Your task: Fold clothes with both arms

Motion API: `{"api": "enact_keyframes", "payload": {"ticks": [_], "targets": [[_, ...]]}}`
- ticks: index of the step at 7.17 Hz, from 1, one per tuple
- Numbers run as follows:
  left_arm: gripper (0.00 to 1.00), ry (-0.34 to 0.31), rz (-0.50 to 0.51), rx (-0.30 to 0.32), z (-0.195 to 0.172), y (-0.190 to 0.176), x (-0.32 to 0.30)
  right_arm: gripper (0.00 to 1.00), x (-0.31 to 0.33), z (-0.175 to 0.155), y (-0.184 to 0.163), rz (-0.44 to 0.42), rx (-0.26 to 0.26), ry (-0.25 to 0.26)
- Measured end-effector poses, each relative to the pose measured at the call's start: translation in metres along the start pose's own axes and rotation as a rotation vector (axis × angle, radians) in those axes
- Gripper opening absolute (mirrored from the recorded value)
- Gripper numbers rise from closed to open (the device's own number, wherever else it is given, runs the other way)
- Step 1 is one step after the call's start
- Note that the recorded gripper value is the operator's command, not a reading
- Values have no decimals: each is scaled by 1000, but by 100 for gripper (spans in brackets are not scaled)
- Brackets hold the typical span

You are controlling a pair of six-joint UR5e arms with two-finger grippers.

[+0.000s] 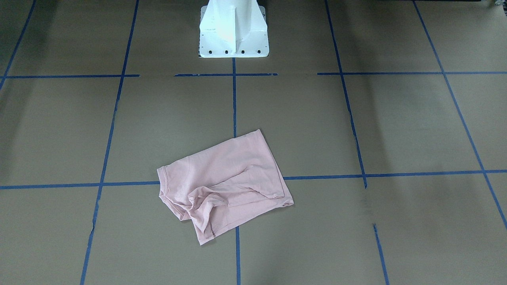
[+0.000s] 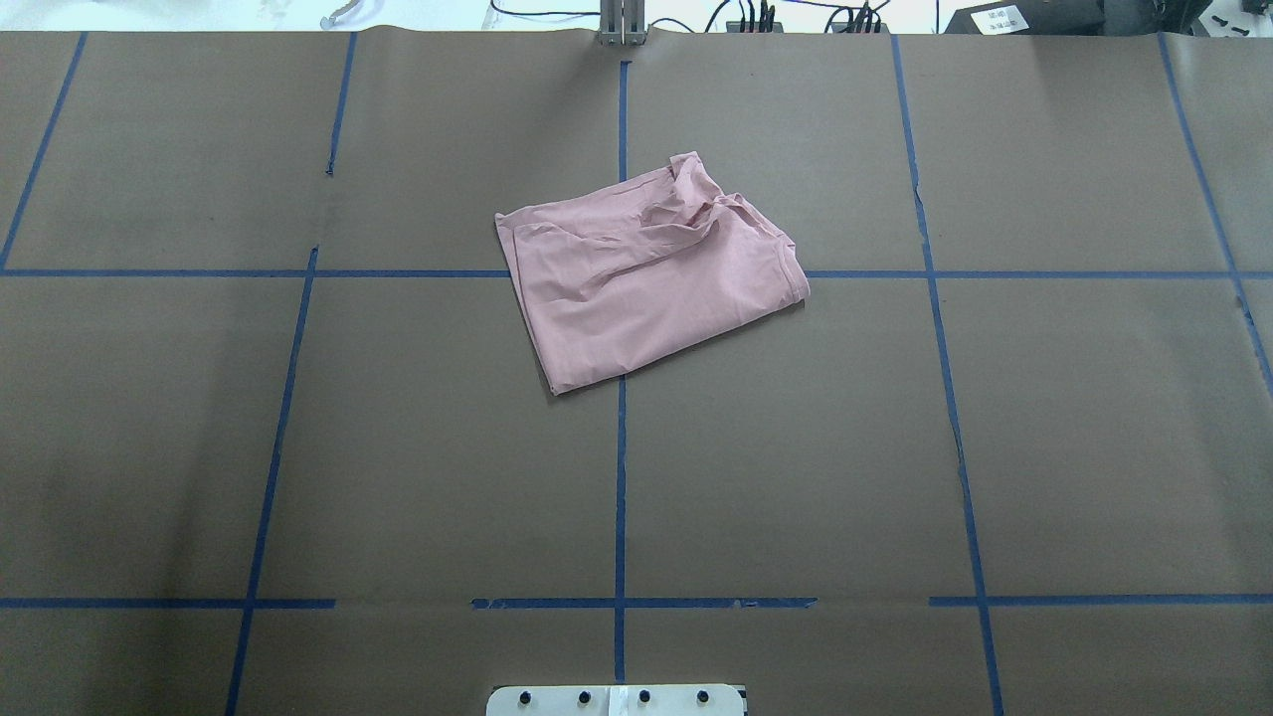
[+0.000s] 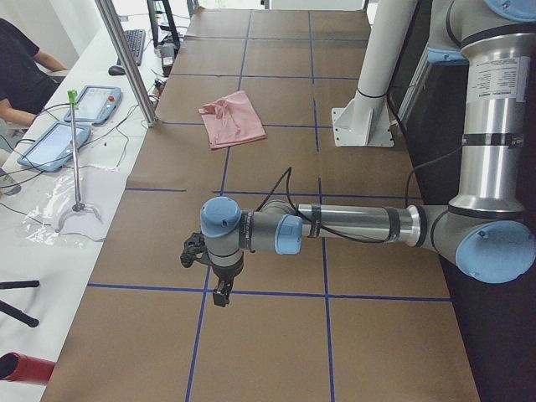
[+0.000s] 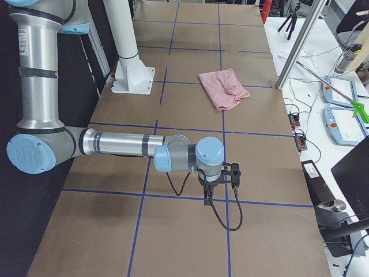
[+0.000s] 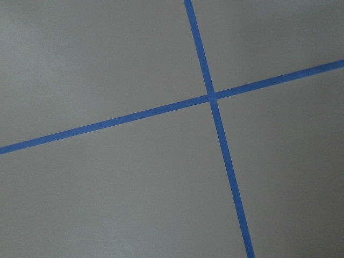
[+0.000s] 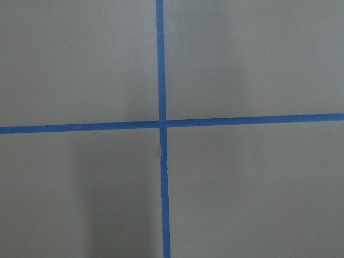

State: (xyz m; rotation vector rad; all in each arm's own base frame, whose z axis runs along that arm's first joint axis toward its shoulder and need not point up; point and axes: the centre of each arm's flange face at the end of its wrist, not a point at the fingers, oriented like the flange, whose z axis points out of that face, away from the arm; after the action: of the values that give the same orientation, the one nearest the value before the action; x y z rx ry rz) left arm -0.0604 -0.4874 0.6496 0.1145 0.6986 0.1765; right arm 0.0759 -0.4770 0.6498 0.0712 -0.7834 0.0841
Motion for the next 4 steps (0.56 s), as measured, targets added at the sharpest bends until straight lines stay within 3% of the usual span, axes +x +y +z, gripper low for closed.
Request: {"api": "enact_keyframes", "payload": {"ticks": [4], "targets": [[100, 6, -95, -6, 4, 2, -3, 100, 1, 1, -1, 2, -2, 0]]}}
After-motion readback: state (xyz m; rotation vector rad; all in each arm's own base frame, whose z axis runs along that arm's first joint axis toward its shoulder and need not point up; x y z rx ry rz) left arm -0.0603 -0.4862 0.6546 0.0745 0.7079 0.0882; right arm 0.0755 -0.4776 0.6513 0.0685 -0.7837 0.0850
